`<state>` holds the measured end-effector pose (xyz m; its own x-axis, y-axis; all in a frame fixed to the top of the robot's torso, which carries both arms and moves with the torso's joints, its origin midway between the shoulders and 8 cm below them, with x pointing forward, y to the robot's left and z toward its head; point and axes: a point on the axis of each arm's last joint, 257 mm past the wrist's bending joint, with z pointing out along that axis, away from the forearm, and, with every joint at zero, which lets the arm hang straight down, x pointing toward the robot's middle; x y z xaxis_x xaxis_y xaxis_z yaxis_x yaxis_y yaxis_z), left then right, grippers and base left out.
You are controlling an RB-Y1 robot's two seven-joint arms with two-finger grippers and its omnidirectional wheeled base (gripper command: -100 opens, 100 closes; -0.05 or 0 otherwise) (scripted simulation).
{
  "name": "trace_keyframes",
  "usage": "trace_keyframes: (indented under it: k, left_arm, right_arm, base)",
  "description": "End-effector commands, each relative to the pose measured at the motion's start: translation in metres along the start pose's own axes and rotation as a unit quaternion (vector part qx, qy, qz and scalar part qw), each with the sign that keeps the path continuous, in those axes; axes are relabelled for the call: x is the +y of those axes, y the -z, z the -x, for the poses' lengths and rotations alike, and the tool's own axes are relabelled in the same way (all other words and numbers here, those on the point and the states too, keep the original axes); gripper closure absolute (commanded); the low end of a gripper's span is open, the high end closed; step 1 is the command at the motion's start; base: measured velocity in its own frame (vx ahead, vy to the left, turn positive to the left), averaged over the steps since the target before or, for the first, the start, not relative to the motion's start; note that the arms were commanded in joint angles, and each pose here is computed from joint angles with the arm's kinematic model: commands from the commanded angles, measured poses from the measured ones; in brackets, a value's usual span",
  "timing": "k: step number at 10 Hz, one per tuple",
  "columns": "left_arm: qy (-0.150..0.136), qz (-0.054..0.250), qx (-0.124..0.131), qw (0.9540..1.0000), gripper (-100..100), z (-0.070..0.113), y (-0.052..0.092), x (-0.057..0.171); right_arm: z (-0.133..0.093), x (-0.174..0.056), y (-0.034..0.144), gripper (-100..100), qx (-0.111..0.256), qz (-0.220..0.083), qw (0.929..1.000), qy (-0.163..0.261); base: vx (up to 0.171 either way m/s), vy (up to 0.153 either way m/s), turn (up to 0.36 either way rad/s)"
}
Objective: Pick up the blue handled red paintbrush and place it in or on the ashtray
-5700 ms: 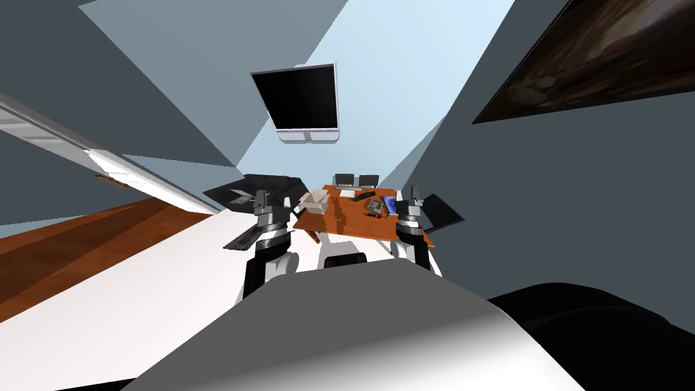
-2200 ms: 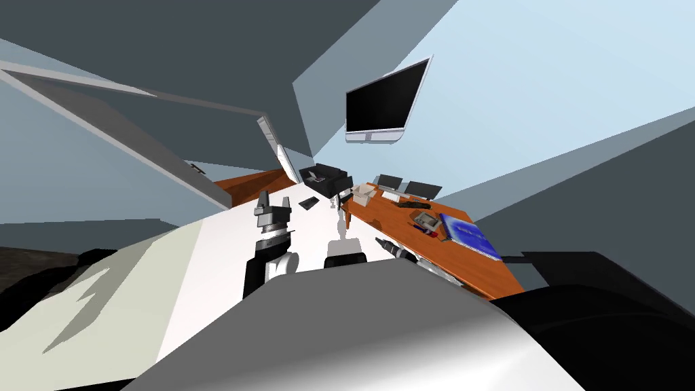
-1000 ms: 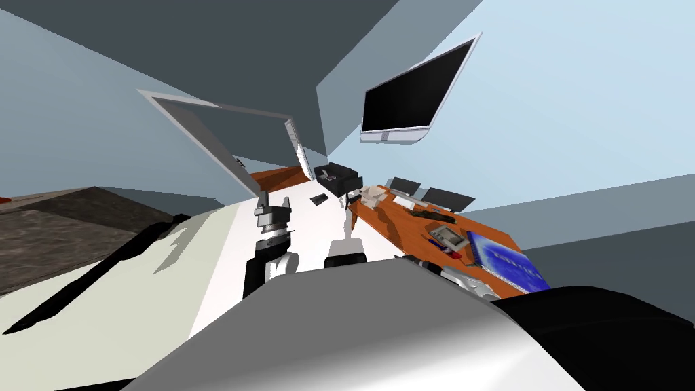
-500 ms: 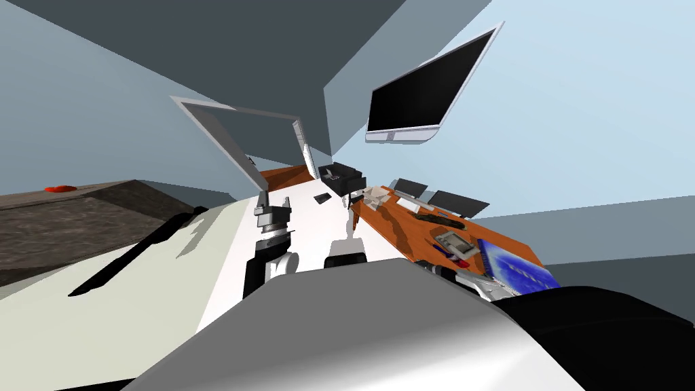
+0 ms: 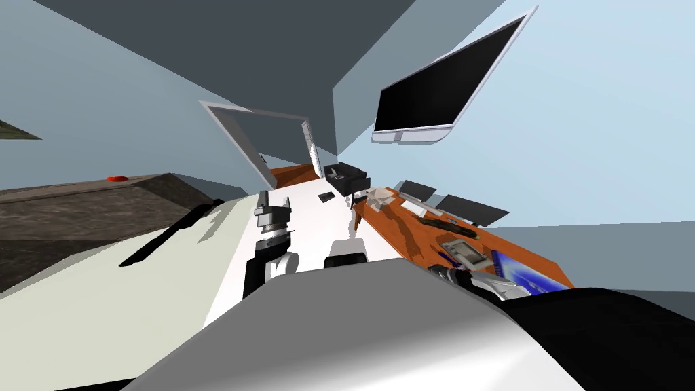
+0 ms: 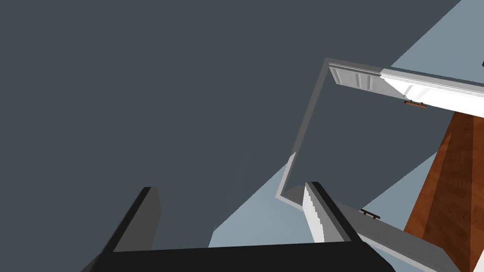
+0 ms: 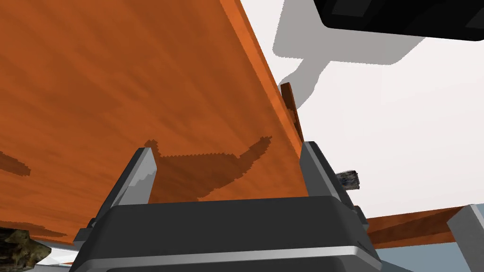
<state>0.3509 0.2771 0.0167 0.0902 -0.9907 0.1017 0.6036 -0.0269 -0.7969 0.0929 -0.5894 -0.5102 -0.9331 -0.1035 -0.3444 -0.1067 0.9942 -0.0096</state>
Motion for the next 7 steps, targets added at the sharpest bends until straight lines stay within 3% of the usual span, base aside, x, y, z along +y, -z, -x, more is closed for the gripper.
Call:
trace_keyframes:
  k: [1, 2, 4, 5, 6, 7]
  left_arm:
    - [0.000, 0.000, 0.000, 1.0000, 0, 0.000, 0.000, 0.000]
    - [0.000, 0.000, 0.000, 1.0000, 0, 0.000, 0.000, 0.000]
    - [0.000, 0.000, 0.000, 1.0000, 0, 0.000, 0.000, 0.000]
    - [0.000, 0.000, 0.000, 1.0000, 0, 0.000, 0.000, 0.000]
    - [0.000, 0.000, 0.000, 1.0000, 0, 0.000, 0.000, 0.000]
    - [0.000, 0.000, 0.000, 1.0000, 0, 0.000, 0.000, 0.000]
  right_arm:
    - [-0.013, -0.021, 0.011, -100, 0.019, -0.019, 0.9996, 0.008]
    - [-0.026, -0.045, 0.025, -100, 0.042, -0.038, 0.9982, 0.022]
    - [-0.026, -0.045, 0.025, -100, 0.042, -0.038, 0.9982, 0.022]
    - [-0.037, -0.066, 0.040, -100, 0.064, -0.053, 0.9960, 0.034]
    - [-0.036, -0.064, 0.039, -100, 0.062, -0.051, 0.9961, 0.034]
    - [-0.042, -0.077, 0.049, -100, 0.078, -0.058, 0.9942, 0.046]
  base:
    - [-0.026, -0.080, 0.107]
    - [-0.031, -0.057, 0.102]
    - [-0.017, -0.033, 0.028]
    - [-0.018, -0.026, 0.157]
    - [-0.016, -0.040, 0.076]
    - [-0.021, -0.059, 0.086]
